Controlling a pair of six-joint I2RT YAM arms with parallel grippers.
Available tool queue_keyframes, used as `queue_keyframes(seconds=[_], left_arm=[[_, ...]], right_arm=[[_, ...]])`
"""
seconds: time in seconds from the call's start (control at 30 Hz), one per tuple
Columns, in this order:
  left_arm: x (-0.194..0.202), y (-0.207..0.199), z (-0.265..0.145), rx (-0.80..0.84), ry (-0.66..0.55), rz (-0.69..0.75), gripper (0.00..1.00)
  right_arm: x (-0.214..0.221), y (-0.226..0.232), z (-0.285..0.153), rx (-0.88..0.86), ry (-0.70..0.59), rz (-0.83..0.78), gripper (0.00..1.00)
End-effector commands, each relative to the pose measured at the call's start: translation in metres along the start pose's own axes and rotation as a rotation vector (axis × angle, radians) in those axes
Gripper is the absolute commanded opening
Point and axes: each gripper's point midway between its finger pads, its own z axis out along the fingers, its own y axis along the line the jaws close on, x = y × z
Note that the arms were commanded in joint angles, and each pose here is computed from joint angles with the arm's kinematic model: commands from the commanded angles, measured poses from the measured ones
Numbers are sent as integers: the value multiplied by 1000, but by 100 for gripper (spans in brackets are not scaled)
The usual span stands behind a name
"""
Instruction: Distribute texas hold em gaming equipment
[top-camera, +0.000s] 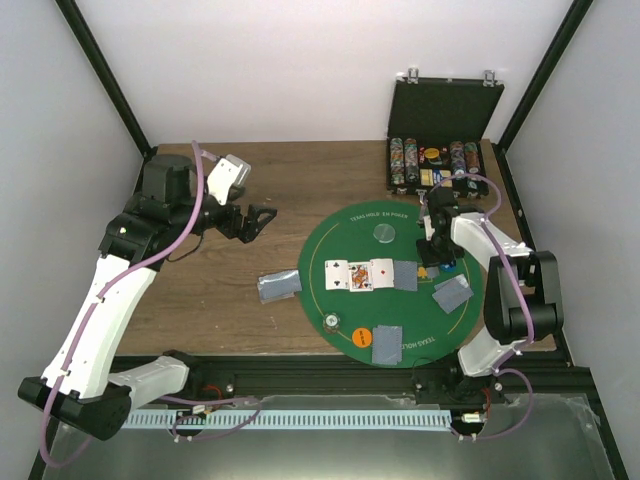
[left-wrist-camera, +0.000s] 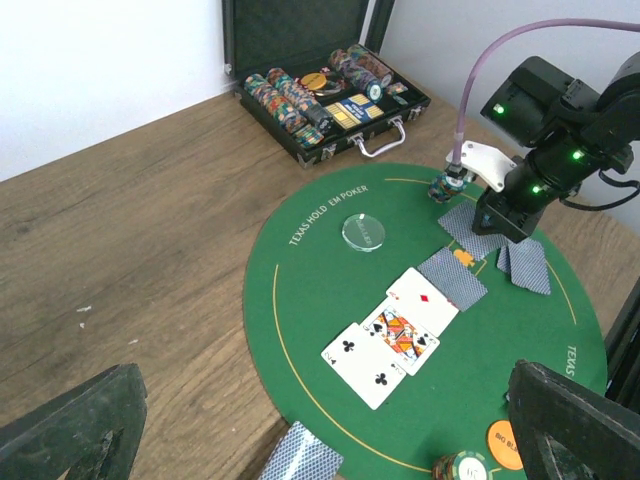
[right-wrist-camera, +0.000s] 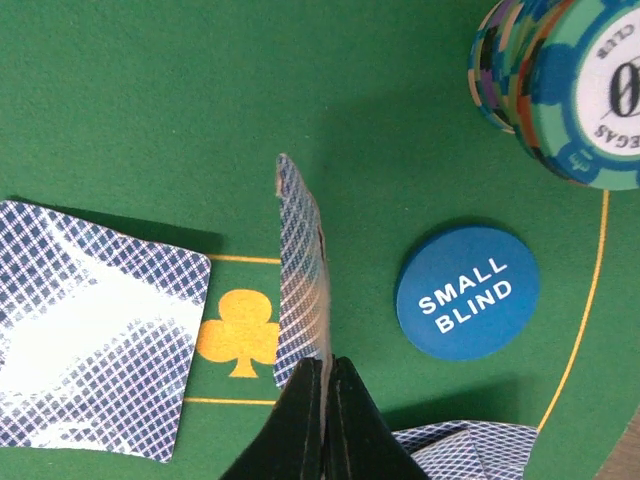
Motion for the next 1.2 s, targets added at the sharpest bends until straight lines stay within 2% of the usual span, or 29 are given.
queue_keyframes(seconds=[0.0, 0.33, 1.17], left_arm=[[-5, 0, -3, -1, -17, 9, 100], [-5, 0, -1, 4, -14, 7, 100], [-6, 0, 2, 15, -11, -2, 100]], right_arm=[[12, -2, 11, 5, 49, -21, 1], [21, 6, 17, -42, 80, -48, 1], [25, 21, 4, -116, 31, -123, 1]])
